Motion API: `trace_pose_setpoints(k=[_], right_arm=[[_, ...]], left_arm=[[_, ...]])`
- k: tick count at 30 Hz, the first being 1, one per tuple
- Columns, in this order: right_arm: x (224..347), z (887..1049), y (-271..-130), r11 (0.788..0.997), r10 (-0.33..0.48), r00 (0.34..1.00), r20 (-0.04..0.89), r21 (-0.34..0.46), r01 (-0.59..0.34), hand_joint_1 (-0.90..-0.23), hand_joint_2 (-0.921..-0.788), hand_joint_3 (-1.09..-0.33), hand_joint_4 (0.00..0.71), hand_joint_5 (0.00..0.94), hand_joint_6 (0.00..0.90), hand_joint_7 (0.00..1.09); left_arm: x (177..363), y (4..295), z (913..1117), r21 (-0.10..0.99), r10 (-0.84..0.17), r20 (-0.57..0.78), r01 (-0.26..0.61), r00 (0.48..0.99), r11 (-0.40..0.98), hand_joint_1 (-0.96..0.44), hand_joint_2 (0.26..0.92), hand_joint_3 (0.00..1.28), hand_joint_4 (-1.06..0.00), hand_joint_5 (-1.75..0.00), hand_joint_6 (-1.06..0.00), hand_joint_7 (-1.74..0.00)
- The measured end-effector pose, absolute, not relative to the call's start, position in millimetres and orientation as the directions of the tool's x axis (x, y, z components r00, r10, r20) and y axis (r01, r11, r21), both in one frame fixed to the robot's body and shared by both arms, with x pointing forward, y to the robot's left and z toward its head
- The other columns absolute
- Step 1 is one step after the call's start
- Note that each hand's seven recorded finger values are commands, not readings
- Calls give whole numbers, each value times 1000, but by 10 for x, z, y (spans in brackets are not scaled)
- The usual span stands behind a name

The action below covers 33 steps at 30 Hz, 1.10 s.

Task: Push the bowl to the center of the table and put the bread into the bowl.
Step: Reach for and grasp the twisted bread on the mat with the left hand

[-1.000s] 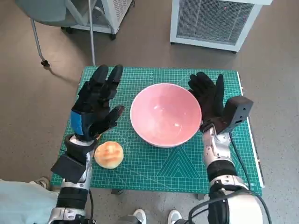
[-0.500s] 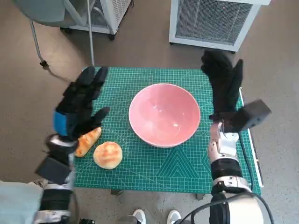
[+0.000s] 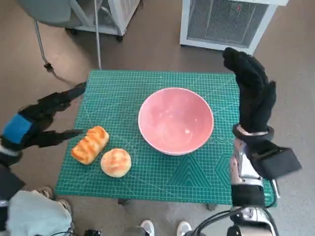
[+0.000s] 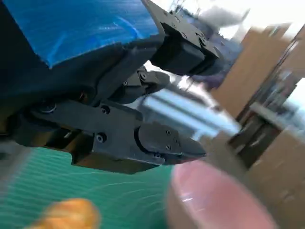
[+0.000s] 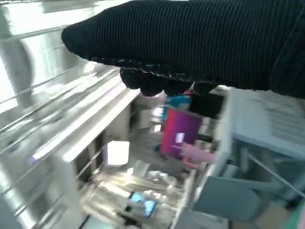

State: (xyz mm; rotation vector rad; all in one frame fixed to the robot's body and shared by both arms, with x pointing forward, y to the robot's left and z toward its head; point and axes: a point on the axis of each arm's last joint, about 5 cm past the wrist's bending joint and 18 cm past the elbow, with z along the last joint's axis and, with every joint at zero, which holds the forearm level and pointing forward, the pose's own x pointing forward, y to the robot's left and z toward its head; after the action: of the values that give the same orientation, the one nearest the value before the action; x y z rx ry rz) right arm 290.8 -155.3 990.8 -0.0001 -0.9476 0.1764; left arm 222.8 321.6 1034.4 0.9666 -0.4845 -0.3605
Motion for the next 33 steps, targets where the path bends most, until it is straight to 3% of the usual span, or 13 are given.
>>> trace_pose_setpoints(k=[6,15,24,33], right_arm=[[2827,9924,-1530,982,174,564,807,-97,-164,-431,-921,-657,345,7,-1,773],[2778,9950,-1517,981,182,558,810,-110,-161,-430,-921,-654,350,10,-1,784],[2773,9971,-1503,980,183,558,809,-108,-165,-426,-921,-658,350,11,-1,784],[2771,9977,-1488,979,189,557,809,-110,-173,-425,-921,-663,348,11,-1,782]], left_arm=[[2210,3316,10417,900,-471,129,97,873,426,-43,920,33,-156,0,-419,-5],[2220,3348,10351,940,-428,-52,189,902,284,-41,916,41,-155,-1,-416,-3],[2256,3314,10214,944,-411,-210,294,887,150,-30,904,39,-166,-5,-421,-5],[2288,3217,10137,943,-442,-291,332,849,18,5,882,24,-207,-14,-447,-14]])
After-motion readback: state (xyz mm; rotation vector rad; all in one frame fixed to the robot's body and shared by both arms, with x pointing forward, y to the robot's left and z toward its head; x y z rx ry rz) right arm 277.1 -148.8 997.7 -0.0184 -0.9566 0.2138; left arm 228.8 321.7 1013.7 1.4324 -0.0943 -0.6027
